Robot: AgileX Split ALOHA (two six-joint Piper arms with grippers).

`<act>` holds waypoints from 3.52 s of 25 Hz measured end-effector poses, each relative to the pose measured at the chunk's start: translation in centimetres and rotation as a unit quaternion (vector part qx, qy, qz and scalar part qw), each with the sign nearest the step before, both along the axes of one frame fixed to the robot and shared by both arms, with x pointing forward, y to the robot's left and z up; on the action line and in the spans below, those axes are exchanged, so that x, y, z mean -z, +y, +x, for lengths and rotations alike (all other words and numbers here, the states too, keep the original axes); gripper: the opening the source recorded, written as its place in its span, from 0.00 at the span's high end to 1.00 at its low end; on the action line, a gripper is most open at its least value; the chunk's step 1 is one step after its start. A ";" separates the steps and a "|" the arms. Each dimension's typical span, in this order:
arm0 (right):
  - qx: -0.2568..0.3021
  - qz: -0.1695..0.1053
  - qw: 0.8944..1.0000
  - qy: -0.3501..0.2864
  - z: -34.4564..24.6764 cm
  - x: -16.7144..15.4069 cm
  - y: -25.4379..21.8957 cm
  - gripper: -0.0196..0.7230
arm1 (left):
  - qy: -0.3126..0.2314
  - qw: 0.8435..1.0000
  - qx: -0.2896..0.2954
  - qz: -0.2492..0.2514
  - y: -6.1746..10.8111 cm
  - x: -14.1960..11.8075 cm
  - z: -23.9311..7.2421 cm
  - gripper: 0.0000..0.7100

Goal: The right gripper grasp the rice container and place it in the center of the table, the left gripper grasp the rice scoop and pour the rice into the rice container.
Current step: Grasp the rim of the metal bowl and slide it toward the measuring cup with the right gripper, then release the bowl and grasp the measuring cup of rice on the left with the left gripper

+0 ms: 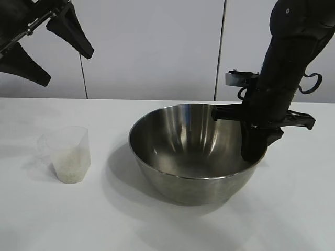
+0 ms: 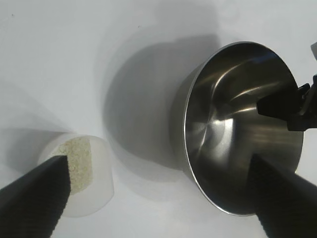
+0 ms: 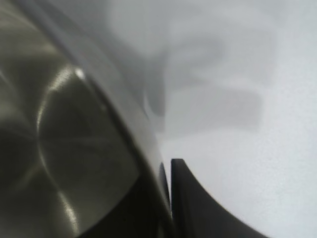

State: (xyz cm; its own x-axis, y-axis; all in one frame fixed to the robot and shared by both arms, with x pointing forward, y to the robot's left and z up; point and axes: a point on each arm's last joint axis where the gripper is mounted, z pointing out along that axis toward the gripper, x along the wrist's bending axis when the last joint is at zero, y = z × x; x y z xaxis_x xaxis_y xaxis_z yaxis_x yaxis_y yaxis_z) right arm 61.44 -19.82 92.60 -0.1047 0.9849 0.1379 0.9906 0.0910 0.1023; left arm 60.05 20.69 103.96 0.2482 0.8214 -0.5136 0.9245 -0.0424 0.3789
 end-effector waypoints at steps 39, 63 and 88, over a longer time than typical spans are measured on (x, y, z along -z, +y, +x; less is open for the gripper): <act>-0.079 0.086 0.992 -0.051 -1.0 -2.3 4.7 0.96 | -0.003 1.000 -0.002 0.000 0.0 0.0 0.1 0.02; -0.096 0.061 0.991 -0.071 -0.4 -6.3 4.5 0.16 | -0.003 1.000 -0.002 0.000 0.0 0.0 0.1 0.02; 0.067 -0.037 0.982 -0.172 -11.7 -22.2 -10.9 0.07 | -0.003 1.000 -0.002 0.000 0.0 0.0 0.1 0.02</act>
